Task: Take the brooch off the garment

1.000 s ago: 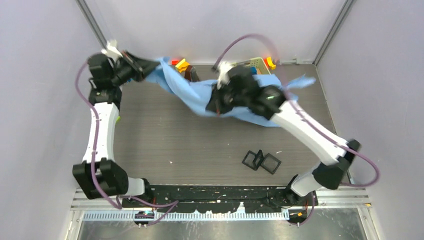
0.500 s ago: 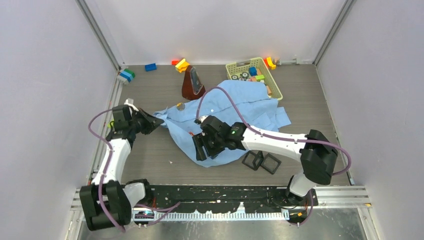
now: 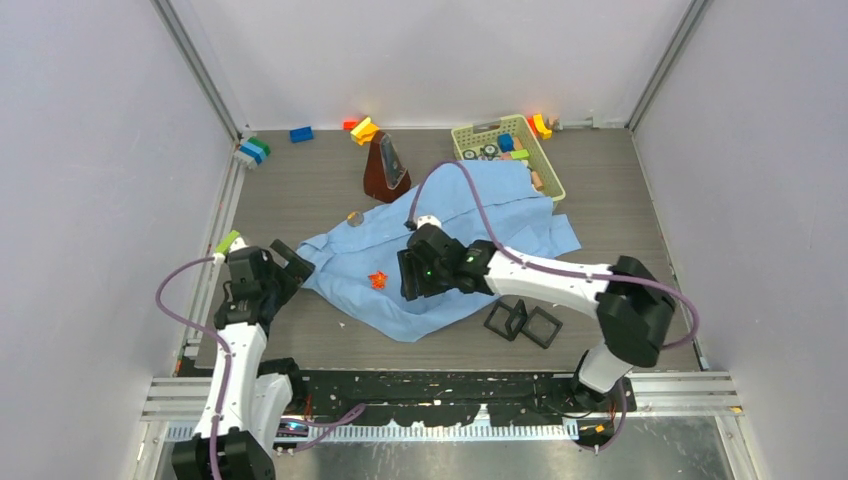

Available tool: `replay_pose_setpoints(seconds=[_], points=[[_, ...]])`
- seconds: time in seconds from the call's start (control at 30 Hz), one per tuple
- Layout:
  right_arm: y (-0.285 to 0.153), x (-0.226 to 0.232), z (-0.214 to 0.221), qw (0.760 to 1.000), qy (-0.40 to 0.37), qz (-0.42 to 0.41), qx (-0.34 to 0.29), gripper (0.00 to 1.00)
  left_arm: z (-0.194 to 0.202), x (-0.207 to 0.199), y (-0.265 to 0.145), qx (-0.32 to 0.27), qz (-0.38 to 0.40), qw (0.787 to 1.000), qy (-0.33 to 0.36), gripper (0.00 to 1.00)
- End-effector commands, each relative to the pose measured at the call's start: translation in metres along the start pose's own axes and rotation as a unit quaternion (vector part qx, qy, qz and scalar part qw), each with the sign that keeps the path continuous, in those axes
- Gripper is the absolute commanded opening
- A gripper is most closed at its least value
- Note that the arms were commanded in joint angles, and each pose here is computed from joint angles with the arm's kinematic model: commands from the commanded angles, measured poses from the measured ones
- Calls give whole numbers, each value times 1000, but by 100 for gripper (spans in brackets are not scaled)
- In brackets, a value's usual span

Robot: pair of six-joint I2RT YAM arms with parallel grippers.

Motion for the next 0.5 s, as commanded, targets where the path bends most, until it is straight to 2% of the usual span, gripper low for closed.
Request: replay_pose_setpoints(seconds=[0.0, 0.03, 0.07, 0.13, 0.2, 0.33, 0.4, 0.47], points=[[39, 18, 27, 998, 11, -35, 44, 54, -17, -24, -19, -19, 97, 992, 72, 89], [44, 23, 32, 998, 7, -40, 47, 52, -17, -31, -24, -5, 138, 986, 89, 83], [54, 22, 40, 998, 8, -33, 61, 45, -16, -38, -27, 8, 170, 980, 102, 77], [65, 24, 52, 997, 8, -31, 73, 37, -19, -48, -33, 14, 191, 974, 118, 74], [73, 23, 61, 996, 13, -29, 79, 35, -22, -61, -35, 18, 199, 968, 154, 72], [75, 12, 76, 996, 18, -16, 86, 33, -6, -89, -26, 91, 206, 951, 210, 73], [68, 6, 78, 996, 14, 0, 85, 36, 11, -102, -17, 129, 210, 941, 234, 74], [51, 2, 73, 998, 8, 15, 68, 46, 29, -112, -5, 160, 209, 931, 254, 76]])
Point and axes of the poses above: each gripper's point midway between its finger pads, its own y axis out along the fingers, its own x axis along the line the jaws close on, z = x × y, the point moved 10 cm from there along -y, back along the fingers, and after that the axes turned 4 degrees about -y, right-handed, at the moved point
